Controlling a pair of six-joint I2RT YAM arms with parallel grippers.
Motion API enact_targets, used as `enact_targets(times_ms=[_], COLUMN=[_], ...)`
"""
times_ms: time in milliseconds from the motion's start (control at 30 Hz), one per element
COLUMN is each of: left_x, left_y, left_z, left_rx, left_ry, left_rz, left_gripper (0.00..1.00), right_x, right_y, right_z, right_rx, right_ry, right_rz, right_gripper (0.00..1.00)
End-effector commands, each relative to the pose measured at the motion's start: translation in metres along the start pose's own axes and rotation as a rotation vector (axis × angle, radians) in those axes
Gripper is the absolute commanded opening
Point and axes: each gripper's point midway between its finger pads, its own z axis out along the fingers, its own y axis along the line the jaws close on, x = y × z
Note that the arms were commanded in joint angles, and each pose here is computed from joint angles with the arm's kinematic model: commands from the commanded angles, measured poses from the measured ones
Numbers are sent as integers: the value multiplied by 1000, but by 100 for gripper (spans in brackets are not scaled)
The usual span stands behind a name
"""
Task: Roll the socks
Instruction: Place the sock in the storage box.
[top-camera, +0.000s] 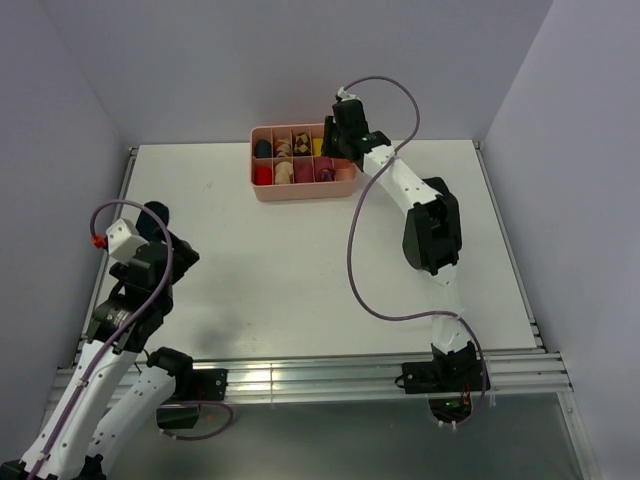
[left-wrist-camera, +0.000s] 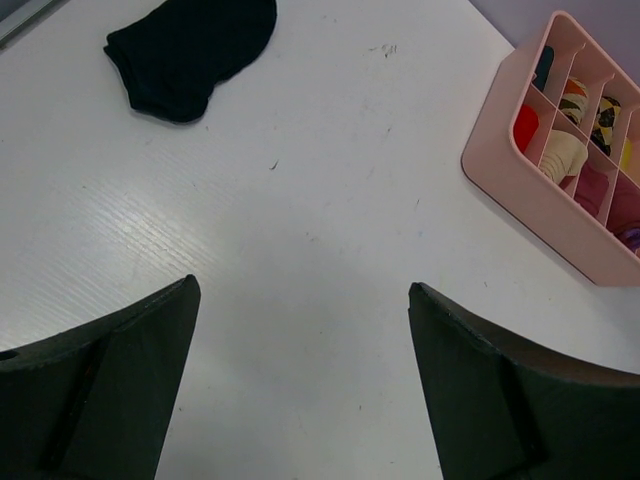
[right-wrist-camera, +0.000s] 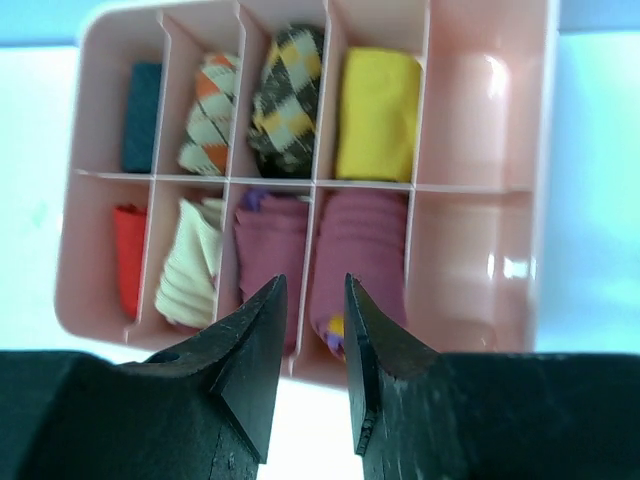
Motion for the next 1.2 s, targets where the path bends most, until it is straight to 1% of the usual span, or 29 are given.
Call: enact_targets(times_ms=[0,133,233,300,400,500,567,700,733,767,800,833,867,900,933,967,1000,1033,1067,1100,1133,1167], left_x=[2,7,11,14,21,29,32,29,31,28,32,32,28,37,33,32,41,43,37,50,41,43], left_y=[-4,-4,-4,-4,-6,-9,-13,-24,-28,-35,-40,-45,-55,-60,-68,-76,-80,-86,-97,-103,-116,-120], left_z=[1,2,2,3,4,5,6,7,11,11,16,19,21,29,32,37,48,53,56,68,73,80], left_rx=[15,15,18,21,35,51,62,84,82,95,88,94,110,100,107,114,94,95,105,90,103,96], left_ry=[13,28,45,57,80,112,128,139,149,154,175,182,178,212,212,211,239,246,244,290,286,302], left_rz=[-16,-16,-13,-8,-7,-3,0,10,21,18,31,37,27,43,37,28,42,39,29,39,21,21], left_gripper=[91,91,91,91,90,90,90,90,90,90,90,90,90,91,91,91,91,91,91,91,91,91], right_x=[-10,35,60,68,68,54,31,-20,-40,-51,-59,-73,-79,-75,-90,-90,-97,-90,-95,-84,-82,-86], right_y=[5,-7,-14,-14,-14,-10,-7,7,12,11,12,13,12,2,3,-1,-9,-16,-19,-33,-37,-38], right_z=[13,32,32,29,24,17,3,-39,-61,-73,-85,-109,-122,-128,-157,-168,-180,-200,-213,-233,-243,-255], right_rx=[-38,-25,-6,-18,-17,-22,-34,-80,-100,-104,-109,-120,-129,-118,-132,-138,-142,-140,-152,-144,-156,-178], right_ry=[-37,84,146,170,184,158,113,-4,-49,-75,-96,-133,-150,-148,-199,-209,-240,-254,-299,-318,-341,-391], right_rz=[19,37,47,48,44,36,39,29,24,13,9,4,-2,4,8,19,35,51,98,133,188,202], right_gripper=[37,36,35,32,31,31,32,41,43,50,54,58,64,67,72,74,76,77,86,91,99,100])
